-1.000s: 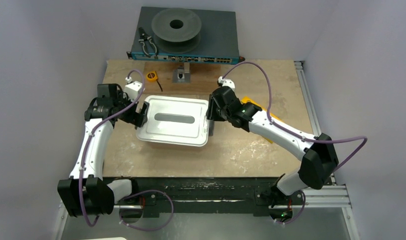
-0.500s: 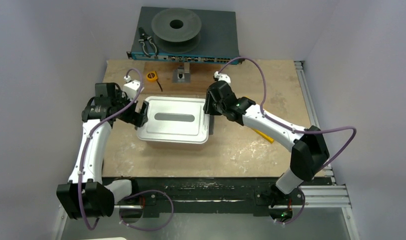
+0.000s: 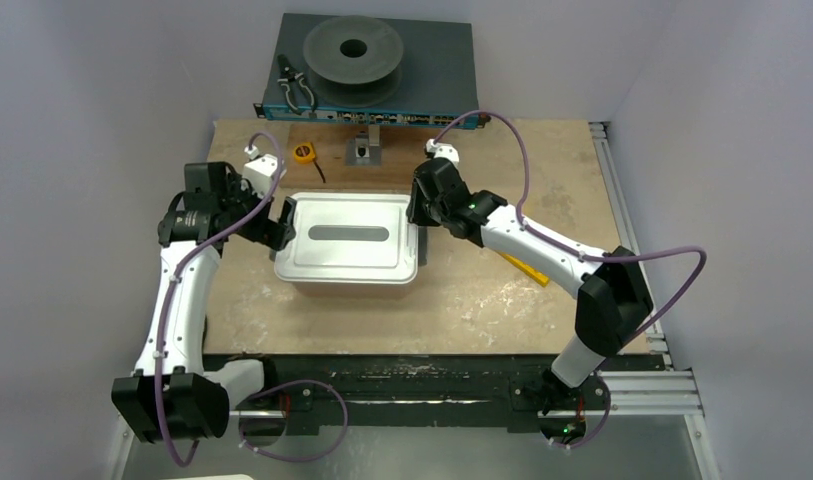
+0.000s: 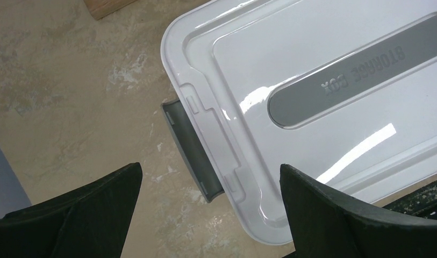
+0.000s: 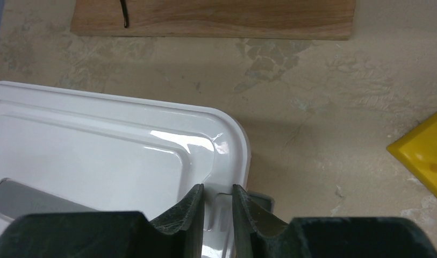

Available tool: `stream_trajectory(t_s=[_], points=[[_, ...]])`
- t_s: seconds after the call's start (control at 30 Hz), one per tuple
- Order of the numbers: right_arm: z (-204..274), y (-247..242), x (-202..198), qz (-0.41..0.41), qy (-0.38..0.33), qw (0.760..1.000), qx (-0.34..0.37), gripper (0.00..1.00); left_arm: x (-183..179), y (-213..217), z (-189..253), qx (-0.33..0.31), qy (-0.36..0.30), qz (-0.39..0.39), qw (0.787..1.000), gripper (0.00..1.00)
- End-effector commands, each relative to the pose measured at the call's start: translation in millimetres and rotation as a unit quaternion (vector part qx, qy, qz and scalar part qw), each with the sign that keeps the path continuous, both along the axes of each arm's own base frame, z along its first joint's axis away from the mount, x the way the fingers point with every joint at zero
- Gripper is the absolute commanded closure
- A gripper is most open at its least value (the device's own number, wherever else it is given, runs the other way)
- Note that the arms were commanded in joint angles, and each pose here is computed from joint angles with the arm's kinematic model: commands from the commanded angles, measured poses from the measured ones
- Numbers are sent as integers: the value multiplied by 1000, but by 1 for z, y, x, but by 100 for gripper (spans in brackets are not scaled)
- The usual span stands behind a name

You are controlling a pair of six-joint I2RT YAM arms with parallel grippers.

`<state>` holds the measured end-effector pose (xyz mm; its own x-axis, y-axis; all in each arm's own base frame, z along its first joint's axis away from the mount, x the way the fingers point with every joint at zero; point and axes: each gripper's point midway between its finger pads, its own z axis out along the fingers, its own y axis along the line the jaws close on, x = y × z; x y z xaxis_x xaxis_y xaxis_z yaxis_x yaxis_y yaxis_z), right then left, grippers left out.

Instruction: Organize the chemistry lab equipment

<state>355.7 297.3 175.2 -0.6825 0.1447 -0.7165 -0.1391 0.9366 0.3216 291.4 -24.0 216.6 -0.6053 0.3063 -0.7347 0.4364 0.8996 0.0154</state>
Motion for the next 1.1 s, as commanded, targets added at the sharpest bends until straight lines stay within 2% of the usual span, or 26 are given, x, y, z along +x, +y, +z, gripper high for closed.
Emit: stream_trajectory(t_s=[0.0, 0.13, 0.23, 0.4, 0.57, 0.73, 0.87, 1.07], points=[[-32, -17, -4, -11, 18, 999, -48, 81, 6, 3, -8, 11, -9, 0, 1000, 0], [-49, -28, -12, -19, 29, 997, -65, 83, 9, 4, -12, 12, -25, 3, 1000, 0], [-41, -36, -12, -26, 19, 997, -76, 81, 14, 7, -7, 8, -36, 21, 999, 0], [31, -43, -1, -44, -55, 996, -54, 64, 22, 16, -5, -25, -10, 63, 998, 0], [80, -21, 1, -8, -94, 996, -2, 56, 22, 21, -18, -129, 70, 83, 986, 0], [87, 12, -6, 37, -102, 994, 25, 56, 21, 7, -29, -197, 118, 58, 972, 0], [75, 32, -13, 75, -93, 992, 34, 58, 26, -6, -32, -245, 134, 38, 960, 0], [57, 48, -19, 112, -82, 989, 54, 60, 34, -6, -43, -262, 154, 43, 952, 0]])
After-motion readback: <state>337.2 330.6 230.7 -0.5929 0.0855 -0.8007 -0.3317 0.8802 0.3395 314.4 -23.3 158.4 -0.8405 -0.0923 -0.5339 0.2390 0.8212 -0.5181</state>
